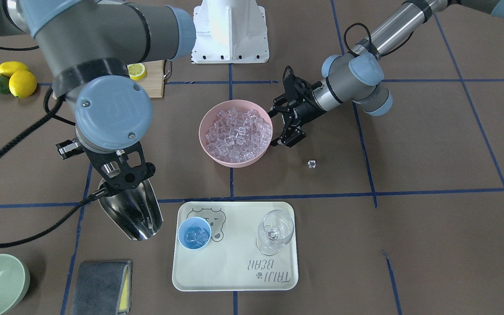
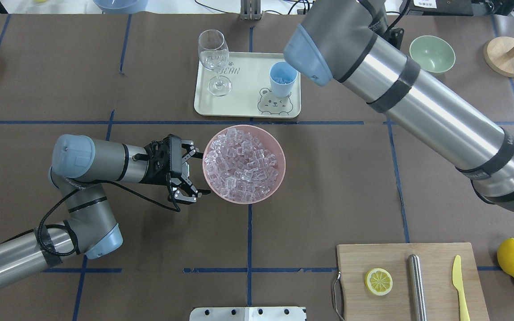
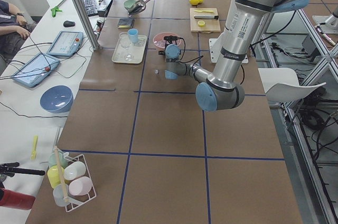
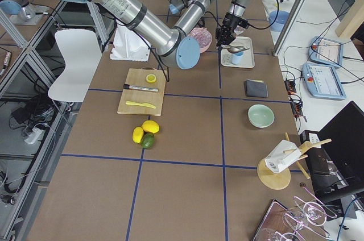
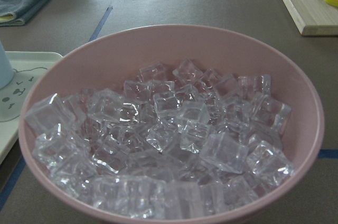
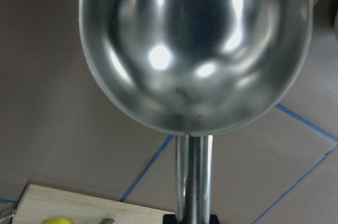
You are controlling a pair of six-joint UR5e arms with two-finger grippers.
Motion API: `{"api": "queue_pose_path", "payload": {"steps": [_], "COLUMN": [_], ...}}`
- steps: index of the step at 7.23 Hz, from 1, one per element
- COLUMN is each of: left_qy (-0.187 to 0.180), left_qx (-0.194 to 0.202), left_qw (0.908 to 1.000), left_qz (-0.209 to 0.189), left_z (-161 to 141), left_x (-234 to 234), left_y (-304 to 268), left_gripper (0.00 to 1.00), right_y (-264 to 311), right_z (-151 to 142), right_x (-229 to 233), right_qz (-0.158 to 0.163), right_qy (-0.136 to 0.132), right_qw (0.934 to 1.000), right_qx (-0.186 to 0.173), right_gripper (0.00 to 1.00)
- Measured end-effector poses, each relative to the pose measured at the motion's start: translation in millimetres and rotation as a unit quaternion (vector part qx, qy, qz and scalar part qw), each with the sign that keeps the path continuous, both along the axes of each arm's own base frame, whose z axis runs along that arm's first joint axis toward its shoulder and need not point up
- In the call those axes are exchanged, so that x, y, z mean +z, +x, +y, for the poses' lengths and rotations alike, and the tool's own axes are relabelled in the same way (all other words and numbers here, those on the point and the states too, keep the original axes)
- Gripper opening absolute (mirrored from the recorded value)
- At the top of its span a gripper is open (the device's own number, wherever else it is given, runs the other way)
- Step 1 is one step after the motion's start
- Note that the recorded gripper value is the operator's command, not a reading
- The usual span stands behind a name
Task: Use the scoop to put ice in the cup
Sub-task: 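Carry the empty scoop back toward its spot on the table, then lower the scoop onto the table and open the right gripper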
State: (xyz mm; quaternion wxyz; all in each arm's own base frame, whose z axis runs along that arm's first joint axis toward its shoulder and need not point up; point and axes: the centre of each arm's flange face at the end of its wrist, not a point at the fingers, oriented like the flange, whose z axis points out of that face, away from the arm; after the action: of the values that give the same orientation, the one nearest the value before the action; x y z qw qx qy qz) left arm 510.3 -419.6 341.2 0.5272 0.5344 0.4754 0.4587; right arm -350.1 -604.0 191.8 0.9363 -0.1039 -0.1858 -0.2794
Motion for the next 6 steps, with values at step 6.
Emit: {"api": "queue_pose_path", "payload": {"steps": [6], "left_qy": [0.001], "left_qx": [0.0], "left_qw": [1.0], "left_qz": [0.001], "left_z": [0.2], "left_x": [-1.2], "left_y": [0.5], "left_gripper": [1.0], "right_y": [90.3], "right_z": [139.9], "right_x": [152.0], "right_qz": [-0.076], "right_qy": [-0.1], "right_qw": [0.9723], "right_qx": [0.197], "right_gripper": [0.0]}}
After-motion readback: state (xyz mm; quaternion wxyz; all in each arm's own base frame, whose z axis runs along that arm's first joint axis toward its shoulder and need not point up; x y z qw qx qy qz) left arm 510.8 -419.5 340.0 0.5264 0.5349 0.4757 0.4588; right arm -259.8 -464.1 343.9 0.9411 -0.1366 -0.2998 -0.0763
